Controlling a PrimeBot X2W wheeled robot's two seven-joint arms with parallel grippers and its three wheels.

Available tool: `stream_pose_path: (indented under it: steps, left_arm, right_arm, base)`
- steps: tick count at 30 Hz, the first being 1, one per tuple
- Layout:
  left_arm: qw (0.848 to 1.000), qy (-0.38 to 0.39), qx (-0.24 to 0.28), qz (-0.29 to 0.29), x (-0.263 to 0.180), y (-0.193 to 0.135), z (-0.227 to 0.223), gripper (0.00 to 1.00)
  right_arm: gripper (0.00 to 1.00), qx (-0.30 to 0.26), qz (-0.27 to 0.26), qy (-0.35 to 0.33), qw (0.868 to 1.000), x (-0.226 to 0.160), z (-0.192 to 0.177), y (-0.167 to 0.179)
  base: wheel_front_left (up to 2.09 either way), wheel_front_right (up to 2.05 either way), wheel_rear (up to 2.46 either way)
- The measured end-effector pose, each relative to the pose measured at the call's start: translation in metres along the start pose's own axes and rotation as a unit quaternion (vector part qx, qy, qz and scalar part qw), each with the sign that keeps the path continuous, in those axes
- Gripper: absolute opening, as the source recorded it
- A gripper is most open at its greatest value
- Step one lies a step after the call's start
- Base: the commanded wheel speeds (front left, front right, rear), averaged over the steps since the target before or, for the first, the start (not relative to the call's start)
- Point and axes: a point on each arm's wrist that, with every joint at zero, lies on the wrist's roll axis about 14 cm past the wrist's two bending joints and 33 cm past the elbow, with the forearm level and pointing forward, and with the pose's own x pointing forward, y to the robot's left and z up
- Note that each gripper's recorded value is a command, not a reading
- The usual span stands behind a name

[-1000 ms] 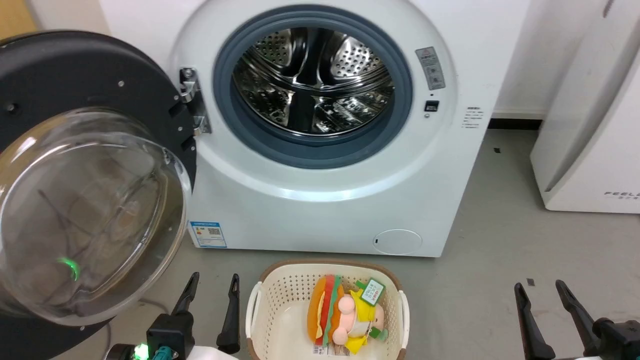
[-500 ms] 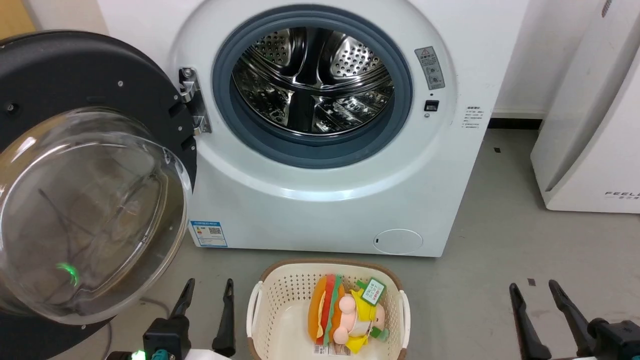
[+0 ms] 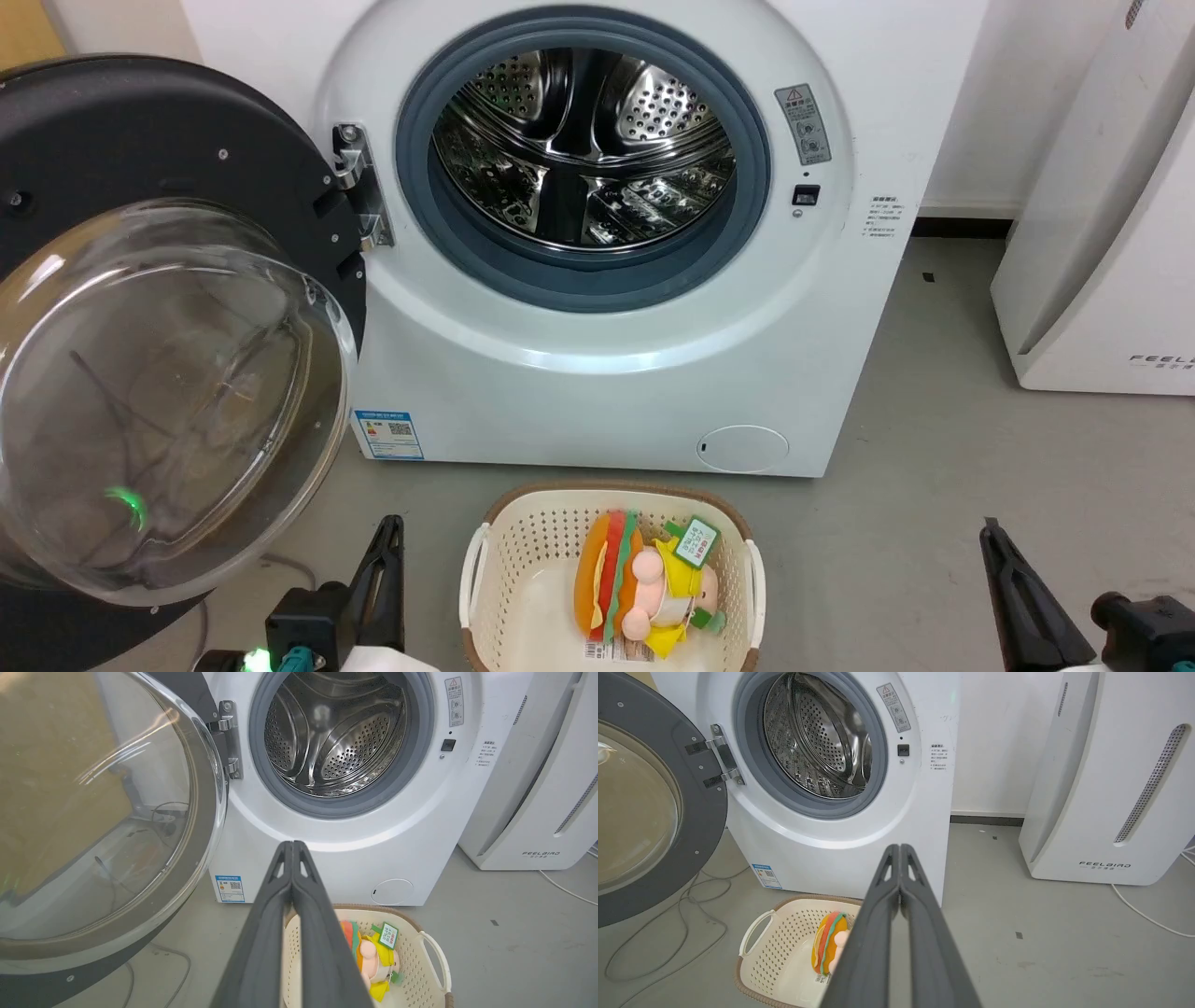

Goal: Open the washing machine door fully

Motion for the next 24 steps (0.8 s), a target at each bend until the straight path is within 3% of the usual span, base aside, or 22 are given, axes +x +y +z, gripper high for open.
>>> stream_pose_path:
  steps: [24]
  left_arm:
    - [1.000,-0.001,0.005,-0.005,0.0077,-0.0022,0.0041,0.00]
  right_arm:
    - [0.00,-0.014,0.000,0.002,1.000,0.0080,-0.0017,-0.0001]
  base:
    - [0.00,0.00,0.00]
